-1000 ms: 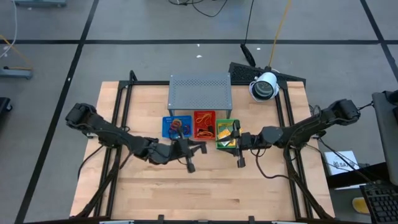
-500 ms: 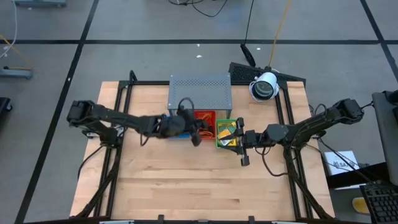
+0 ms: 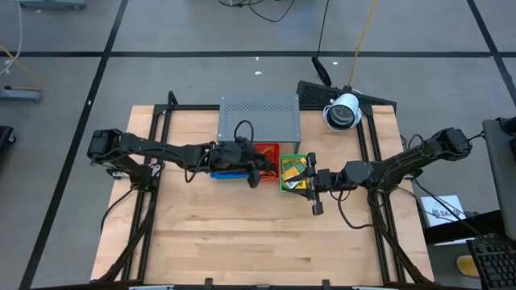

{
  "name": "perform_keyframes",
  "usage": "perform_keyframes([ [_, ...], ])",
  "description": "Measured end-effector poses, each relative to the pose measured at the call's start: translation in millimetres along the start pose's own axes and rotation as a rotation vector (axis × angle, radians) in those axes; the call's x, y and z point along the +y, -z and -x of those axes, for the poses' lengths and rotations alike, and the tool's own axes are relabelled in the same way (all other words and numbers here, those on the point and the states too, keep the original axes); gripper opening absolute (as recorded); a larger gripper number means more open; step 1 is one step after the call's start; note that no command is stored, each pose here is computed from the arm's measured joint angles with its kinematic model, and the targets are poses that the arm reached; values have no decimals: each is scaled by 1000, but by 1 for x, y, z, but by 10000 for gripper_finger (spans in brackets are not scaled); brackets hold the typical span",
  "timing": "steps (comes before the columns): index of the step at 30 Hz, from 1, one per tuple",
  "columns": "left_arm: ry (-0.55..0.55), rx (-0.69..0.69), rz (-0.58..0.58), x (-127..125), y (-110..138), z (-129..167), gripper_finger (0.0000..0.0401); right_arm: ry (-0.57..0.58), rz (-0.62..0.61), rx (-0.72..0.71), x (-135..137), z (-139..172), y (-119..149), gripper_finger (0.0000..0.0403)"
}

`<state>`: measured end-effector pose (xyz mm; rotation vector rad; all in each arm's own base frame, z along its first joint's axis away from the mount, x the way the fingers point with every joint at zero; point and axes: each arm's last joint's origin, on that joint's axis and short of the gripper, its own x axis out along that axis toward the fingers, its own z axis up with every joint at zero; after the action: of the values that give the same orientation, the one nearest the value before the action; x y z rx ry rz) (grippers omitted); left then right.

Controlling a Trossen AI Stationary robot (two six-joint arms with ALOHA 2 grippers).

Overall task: Pick & Place Office Desk Supplies
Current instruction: Put the black rubber band into the red bin, then put the red bin on the shelf

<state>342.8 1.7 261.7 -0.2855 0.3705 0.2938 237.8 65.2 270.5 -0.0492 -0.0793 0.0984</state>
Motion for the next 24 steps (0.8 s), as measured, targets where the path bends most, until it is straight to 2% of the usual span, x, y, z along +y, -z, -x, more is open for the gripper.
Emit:
perform_keyframes([
  [7,1,-1,-1,0,0,0,200,-1,1,3,0,0,0,102],
  [12,1,-2,-3,0,0,0,235,-2,34,15,0,0,2,102],
  [15,18,16,-16,-1,1,0,240,-3,34,22,0,0,2,100],
  [21,146,122,-98,-15,14,3,230,-3,35,29,0,0,3,98],
  [24,70,128,-231,-21,24,0,221,-4,36,30,0,0,3,98],
])
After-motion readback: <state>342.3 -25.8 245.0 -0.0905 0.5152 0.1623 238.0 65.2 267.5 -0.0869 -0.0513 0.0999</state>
